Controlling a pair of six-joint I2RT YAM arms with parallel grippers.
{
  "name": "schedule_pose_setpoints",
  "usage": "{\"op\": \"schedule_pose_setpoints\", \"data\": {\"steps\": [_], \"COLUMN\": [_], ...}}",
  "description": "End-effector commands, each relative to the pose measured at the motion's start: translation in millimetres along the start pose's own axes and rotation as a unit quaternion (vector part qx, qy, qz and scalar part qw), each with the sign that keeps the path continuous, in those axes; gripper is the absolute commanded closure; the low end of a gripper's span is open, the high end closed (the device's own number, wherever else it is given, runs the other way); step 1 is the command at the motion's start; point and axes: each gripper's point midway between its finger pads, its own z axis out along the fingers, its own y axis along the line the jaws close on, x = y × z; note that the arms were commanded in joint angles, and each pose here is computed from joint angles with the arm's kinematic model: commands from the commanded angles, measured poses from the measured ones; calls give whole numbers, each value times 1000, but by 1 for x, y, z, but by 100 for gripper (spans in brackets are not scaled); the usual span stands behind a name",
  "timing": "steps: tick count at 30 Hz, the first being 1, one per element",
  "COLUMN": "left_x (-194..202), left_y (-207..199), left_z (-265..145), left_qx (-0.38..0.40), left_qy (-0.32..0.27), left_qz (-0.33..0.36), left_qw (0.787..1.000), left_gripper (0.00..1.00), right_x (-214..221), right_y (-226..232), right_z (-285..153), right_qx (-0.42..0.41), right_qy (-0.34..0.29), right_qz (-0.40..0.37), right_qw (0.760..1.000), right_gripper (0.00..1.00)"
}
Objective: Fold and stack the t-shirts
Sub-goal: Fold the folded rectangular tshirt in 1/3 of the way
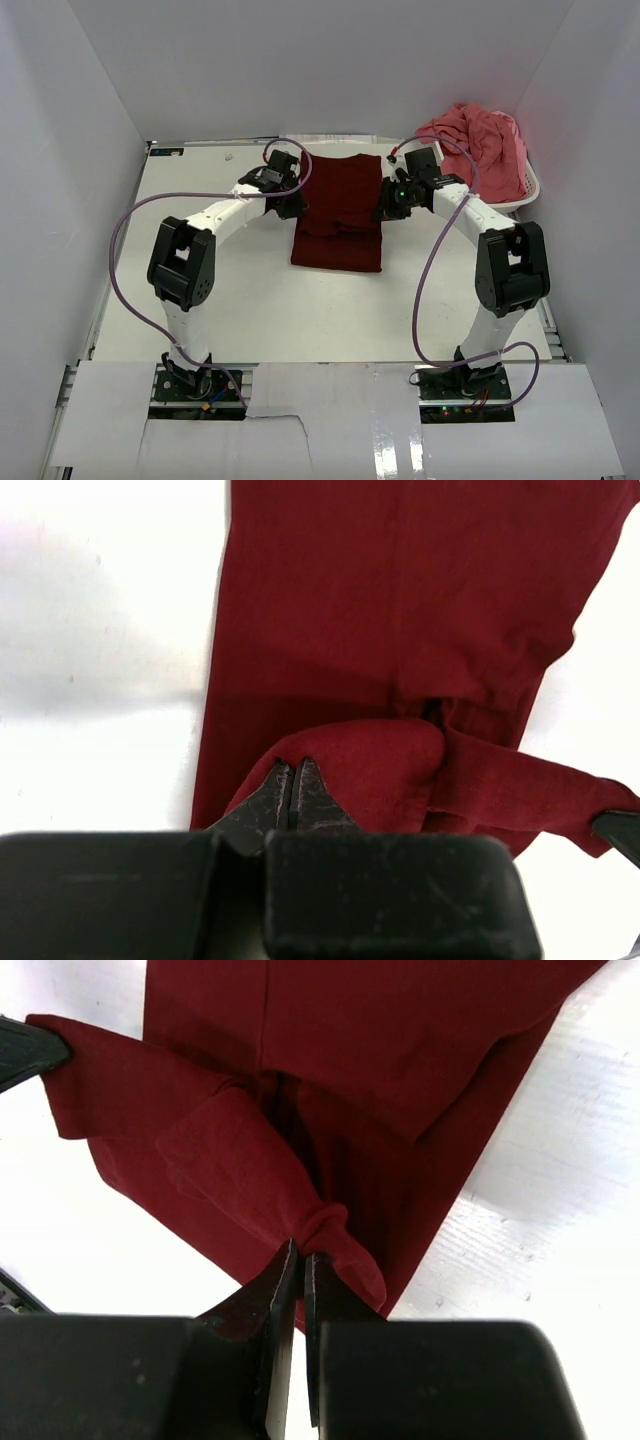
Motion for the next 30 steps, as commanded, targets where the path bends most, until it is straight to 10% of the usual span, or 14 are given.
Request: {"op": "schedule_pose_setpoints", "data": {"steps": [1,25,28,30], "left_x": [-29,-56,-63,-69], "left_y": [-12,-14,-16,-17], "left_z": [-5,27,27,31], "left_qx": [17,10,12,13], "left_qy": [-31,-37,-53,-63], "left_qz": [1,-6,-12,-15], "left_qw": [999,999,998,998], "left_gripper": [100,100,87,60], "right_x": [-27,-66,-78,-85], "right_y": [6,-13,-14,-18], "right_z": [-6,14,16,17], "right_qx": [-13,-16,-18,-12], "right_qy": [-30,-39,-49,-57], "right_qz": [-18,-5,-4,-2], "right_qw": [999,999,999,998], "right_gripper": [92,89,84,79]}}
